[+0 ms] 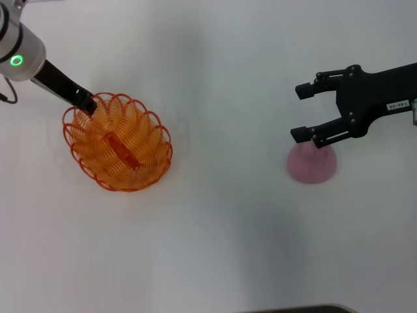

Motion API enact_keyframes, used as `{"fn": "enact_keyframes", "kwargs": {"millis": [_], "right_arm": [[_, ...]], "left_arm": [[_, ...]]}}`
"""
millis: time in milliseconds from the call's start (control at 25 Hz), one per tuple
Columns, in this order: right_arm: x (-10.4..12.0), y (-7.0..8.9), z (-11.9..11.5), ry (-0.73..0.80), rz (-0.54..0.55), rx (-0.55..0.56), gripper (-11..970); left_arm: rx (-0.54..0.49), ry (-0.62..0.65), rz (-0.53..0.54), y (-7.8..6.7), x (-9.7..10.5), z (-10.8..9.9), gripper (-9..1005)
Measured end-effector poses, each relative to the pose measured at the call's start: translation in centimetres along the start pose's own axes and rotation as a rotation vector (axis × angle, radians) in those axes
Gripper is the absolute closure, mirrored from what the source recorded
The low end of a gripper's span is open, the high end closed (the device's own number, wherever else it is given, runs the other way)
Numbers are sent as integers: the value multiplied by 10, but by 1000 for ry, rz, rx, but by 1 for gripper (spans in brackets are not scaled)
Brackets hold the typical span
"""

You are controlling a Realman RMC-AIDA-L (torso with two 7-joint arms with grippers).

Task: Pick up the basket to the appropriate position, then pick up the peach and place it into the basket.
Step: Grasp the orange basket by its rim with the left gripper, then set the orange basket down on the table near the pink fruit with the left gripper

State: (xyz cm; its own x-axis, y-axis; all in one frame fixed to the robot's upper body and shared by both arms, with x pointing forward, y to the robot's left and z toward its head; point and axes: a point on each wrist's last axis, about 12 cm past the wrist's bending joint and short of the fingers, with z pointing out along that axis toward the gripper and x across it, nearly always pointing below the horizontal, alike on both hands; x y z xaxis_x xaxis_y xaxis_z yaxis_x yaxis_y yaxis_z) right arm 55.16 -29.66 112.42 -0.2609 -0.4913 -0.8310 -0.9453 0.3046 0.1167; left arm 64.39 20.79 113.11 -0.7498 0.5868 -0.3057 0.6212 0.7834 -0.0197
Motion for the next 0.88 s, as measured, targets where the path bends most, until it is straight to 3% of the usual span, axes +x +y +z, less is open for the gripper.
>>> {"fn": "enact_keyframes", "kwargs": {"millis": [80, 200, 400, 600, 880], "right_arm": [[0, 0, 0, 0, 0, 0, 47], [1, 1, 0, 0, 2, -1, 47], [2, 0, 0, 0, 4, 4, 47], [3, 0, 0, 2, 5, 10, 46], [6, 2, -1, 3, 0, 10, 46]], "left_arm": [[4, 4, 2, -1, 0, 0, 580], [11, 8, 2, -2, 0, 0, 819], [44, -2, -37, -1, 1, -4, 897], [157, -45, -157, 7, 8, -17, 915], [342, -150, -369, 22, 44, -33, 929]]}}
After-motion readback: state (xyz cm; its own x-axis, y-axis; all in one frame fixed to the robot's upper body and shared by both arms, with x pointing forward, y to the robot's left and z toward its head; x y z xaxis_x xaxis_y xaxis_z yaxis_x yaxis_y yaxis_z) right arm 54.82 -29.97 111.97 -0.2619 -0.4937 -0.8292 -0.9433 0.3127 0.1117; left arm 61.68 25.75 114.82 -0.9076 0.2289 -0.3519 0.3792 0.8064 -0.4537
